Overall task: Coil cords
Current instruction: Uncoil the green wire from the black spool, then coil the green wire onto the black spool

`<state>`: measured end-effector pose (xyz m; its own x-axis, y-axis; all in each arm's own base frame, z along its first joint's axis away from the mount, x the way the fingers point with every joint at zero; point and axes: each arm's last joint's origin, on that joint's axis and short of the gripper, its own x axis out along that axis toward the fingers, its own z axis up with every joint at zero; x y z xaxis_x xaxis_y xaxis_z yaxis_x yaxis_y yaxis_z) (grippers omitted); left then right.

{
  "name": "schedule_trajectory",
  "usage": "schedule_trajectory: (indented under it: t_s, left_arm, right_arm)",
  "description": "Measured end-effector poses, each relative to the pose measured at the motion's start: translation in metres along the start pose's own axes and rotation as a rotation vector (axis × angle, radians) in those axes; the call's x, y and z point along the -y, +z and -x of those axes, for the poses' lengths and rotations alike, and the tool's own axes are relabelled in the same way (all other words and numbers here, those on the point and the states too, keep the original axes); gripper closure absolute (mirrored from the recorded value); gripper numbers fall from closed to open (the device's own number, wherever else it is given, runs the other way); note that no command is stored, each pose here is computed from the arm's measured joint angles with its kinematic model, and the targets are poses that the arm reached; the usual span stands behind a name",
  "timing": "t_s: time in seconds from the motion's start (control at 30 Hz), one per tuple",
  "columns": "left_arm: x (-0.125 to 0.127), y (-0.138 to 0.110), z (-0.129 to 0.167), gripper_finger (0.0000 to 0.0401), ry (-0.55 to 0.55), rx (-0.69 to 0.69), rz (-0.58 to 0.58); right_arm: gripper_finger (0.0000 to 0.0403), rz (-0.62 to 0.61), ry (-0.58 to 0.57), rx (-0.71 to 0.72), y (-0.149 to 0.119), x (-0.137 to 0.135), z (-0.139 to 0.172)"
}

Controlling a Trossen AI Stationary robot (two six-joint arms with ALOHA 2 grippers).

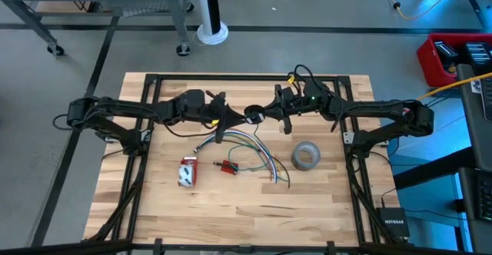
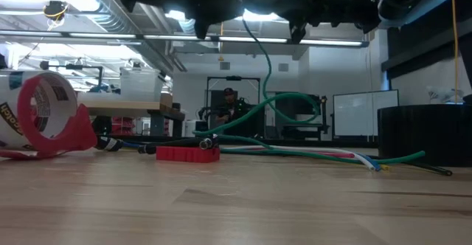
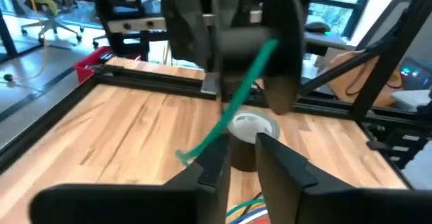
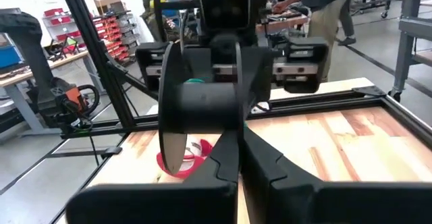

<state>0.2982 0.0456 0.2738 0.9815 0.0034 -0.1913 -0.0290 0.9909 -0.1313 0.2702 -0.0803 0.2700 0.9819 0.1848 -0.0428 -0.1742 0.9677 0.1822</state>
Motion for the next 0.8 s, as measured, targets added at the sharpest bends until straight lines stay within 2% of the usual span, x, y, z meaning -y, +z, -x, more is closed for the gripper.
schedule_trajectory:
  t_s: [0.2,0.4,0.5,0.67,0.8]
  left_arm:
    - [-0.001,-0.007,0.000,0.0304,0.014,-0.071,0.024]
    - [-0.009,-0.021,0.004,0.0309,0.242,-0.209,0.021]
    - [-0.012,-0.023,0.003,0.0316,0.341,-0.214,0.004]
    - [-0.013,-0.022,0.003,0.0322,0.344,-0.208,-0.030]
    - [-0.013,-0.023,0.002,0.0322,0.356,-0.207,-0.031]
  right_arm:
    - [0.0401,0.002,-0.089,0.009,0.000,0.003,0.000]
    - [0.0401,0.004,-0.181,0.022,0.003,0.006,0.004]
    - [0.0401,-0.007,-0.250,0.016,0.007,0.014,0.012]
    - [0.0401,-0.033,-0.346,-0.005,0.023,0.032,0.027]
    - [0.0401,-0.115,-0.388,-0.010,0.037,0.046,0.040]
